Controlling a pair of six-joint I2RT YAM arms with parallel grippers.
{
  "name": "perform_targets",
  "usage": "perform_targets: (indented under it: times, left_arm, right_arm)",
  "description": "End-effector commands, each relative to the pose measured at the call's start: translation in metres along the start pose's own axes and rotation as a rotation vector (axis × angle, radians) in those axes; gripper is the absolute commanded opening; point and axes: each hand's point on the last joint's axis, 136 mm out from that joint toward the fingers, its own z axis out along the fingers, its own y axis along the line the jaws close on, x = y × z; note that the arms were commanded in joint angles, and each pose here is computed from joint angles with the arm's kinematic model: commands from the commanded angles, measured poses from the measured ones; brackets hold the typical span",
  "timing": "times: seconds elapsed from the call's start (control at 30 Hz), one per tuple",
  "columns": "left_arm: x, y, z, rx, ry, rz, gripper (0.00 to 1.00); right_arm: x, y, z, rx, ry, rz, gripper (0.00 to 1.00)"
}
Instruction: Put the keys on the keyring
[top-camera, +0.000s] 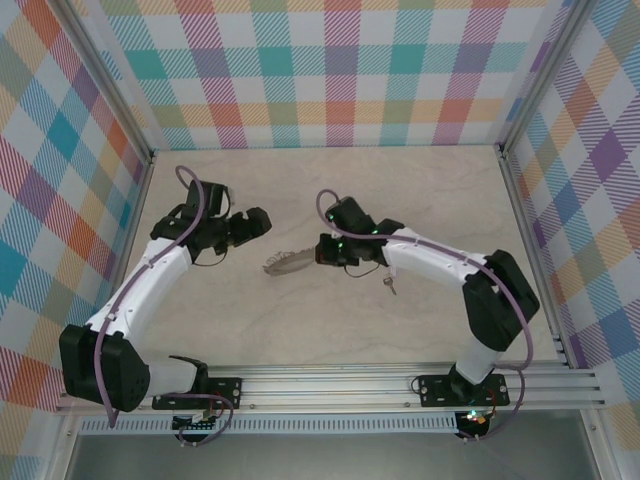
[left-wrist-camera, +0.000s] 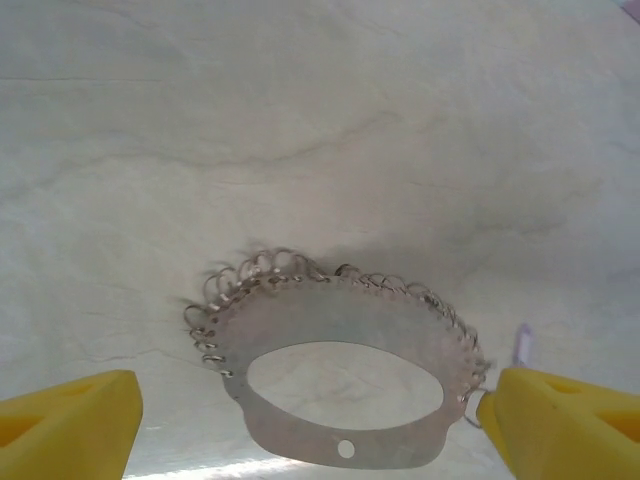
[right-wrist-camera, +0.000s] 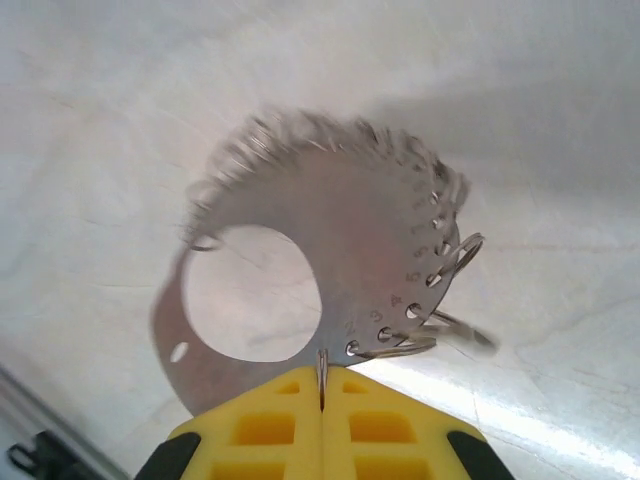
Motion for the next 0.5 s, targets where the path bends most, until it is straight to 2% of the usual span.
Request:
perform_targets:
  times: [0.0, 0.47]
  left_arm:
    - [-0.001, -0.036, -0.008, 0.096, 0.021, 0.022, 0.9]
    - [-0.016, -0.105, -0.017, 0.145, -0.072, 0.053, 0.87]
  right_arm:
    - [-0.015, 0.018, -0.031, -0.111, -0.011, -0.079, 0.0]
    - [-0.069, 0.039, -0.118, -0.438, -0.112, -0.203, 0.0]
